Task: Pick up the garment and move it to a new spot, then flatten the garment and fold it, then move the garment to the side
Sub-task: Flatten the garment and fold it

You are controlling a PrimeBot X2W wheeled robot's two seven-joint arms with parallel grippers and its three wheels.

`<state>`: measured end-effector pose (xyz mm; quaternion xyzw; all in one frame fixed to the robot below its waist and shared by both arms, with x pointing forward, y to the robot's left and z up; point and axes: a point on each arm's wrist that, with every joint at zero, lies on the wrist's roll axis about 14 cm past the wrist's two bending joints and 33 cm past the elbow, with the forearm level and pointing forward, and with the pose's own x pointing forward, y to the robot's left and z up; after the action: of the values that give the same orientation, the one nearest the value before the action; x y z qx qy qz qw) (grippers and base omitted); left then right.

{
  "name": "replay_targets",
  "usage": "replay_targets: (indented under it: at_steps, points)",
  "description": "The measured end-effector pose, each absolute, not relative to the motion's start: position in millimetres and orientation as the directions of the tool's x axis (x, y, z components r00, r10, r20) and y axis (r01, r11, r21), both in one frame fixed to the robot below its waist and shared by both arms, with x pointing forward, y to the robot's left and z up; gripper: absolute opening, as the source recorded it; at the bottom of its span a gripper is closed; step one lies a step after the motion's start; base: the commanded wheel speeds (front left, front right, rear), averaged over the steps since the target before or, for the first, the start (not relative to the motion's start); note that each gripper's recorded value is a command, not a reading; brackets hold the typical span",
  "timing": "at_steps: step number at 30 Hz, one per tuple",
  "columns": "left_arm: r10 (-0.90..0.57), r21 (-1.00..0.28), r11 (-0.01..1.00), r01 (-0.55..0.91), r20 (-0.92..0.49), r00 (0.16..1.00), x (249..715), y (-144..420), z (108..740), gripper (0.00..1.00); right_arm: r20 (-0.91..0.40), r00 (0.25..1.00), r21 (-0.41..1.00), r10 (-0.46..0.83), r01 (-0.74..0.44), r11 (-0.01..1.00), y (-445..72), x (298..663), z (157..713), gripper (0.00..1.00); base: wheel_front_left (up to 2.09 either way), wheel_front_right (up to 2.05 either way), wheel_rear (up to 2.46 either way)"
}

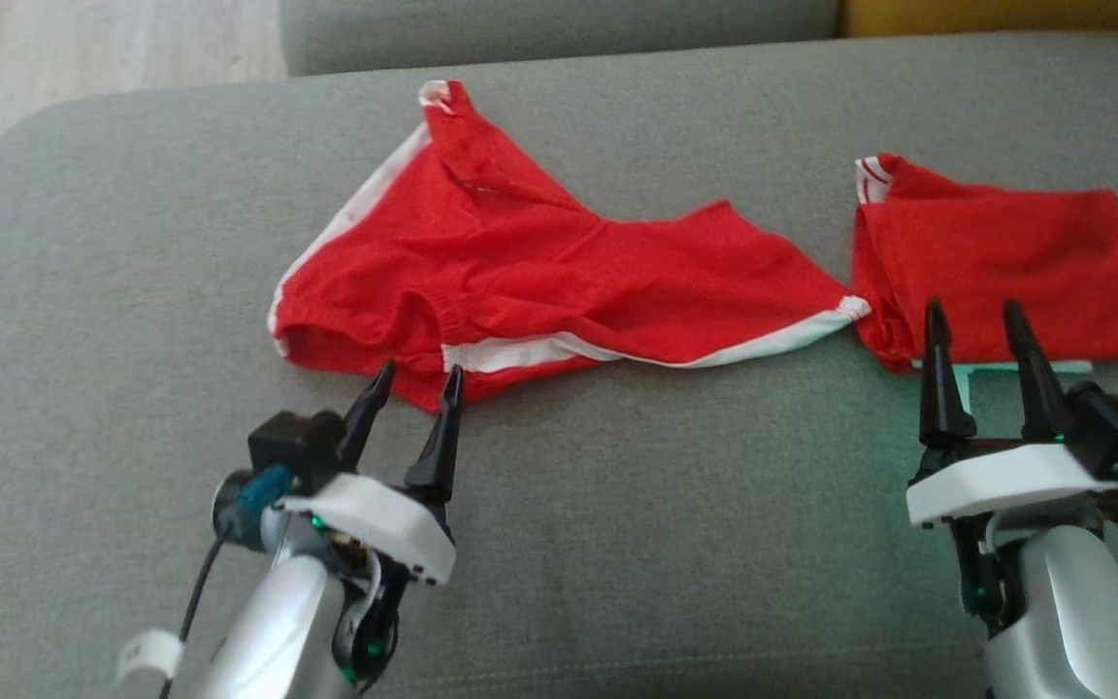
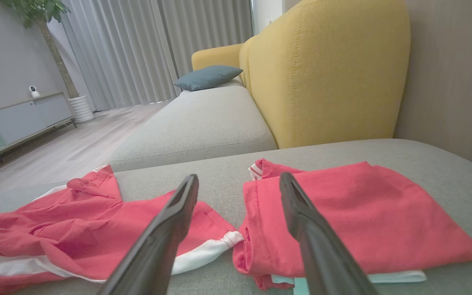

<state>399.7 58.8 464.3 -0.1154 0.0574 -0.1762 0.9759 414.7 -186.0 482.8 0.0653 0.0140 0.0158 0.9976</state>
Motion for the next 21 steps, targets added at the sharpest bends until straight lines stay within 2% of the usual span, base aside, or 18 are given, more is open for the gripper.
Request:
replay_targets:
  at_steps: [10,21]
  points:
    - [-0.412,-0.217,0.903,0.371,-0.184,0.893,426,43,430,1.0,-0.059,0.998,0.128,-0.024,0.031,0.991,-207,409,471,1.0,0.0,0.0,0.0]
    - [-0.436,-0.211,0.894,0.394,-0.218,0.873,430,36,417,1.0,-0.068,0.997,0.132,-0.048,0.057,0.99,-215,405,467,1.0,0.0,0.0,0.0]
